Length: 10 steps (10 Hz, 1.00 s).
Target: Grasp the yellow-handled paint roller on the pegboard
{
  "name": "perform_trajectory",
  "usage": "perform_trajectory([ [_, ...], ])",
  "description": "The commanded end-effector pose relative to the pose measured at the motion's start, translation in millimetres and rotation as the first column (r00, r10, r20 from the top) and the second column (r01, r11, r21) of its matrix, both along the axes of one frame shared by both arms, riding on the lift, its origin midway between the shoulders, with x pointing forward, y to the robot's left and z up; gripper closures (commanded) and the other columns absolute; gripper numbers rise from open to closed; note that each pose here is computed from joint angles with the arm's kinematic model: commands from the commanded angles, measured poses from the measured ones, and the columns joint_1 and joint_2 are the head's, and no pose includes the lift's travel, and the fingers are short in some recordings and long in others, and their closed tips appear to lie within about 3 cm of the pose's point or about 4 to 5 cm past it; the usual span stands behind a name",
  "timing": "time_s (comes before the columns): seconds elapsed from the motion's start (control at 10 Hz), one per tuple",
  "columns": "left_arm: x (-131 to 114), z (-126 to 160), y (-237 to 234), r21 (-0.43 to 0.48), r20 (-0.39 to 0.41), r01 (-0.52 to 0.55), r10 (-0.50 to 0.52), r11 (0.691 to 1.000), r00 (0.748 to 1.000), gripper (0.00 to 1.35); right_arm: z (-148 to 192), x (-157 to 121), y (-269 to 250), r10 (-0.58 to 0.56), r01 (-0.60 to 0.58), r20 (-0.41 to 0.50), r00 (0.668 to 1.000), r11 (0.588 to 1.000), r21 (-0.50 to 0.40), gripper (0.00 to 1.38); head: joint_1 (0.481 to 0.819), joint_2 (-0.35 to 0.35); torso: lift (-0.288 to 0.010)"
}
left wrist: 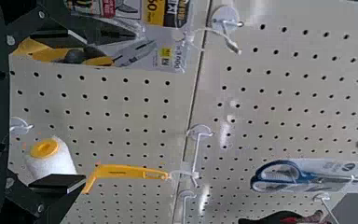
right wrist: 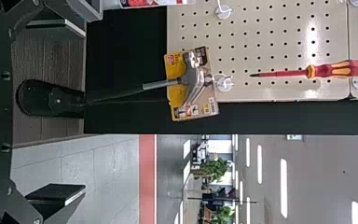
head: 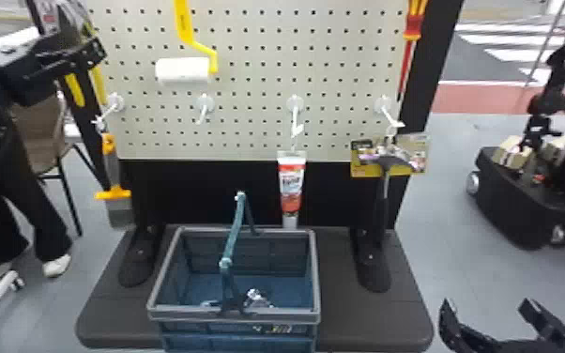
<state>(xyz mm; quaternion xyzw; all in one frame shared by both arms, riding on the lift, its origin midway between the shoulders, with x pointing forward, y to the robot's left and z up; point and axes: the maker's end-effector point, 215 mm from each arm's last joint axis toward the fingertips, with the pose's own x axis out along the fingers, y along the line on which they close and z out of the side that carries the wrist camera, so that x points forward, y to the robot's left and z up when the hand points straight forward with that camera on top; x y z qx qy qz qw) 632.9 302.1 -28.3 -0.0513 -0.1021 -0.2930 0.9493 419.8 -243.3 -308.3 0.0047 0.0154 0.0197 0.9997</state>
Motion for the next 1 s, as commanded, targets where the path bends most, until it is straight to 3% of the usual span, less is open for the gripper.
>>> perform_trajectory([
  [0.0, 16, -5, 5, -0.024, -0.030, 0.013, -0.014, 1.000, 0.999, 0.30, 1, 2, 3, 0.005, -0.005, 0.004, 1.000, 1.000, 0.002, 0.14, 0.549, 0.000, -0.100],
  [0.5, 33, 19, -23, -0.014, -0.035, 0.087, -0.088, 0.996, 0.996, 0.28, 2, 3, 4, 0.008, -0.008, 0.006, 1.000, 1.000, 0.000, 0.14, 0.549, 0.000, -0.100],
  [0.9, 49, 18, -56, -0.026, -0.071, 0.242, -0.243, 0.970, 0.967, 0.17, 3, 7, 8, 0.021, -0.021, 0.011, 1.000, 1.000, 0.001, 0.14, 0.549, 0.000, -0.100],
])
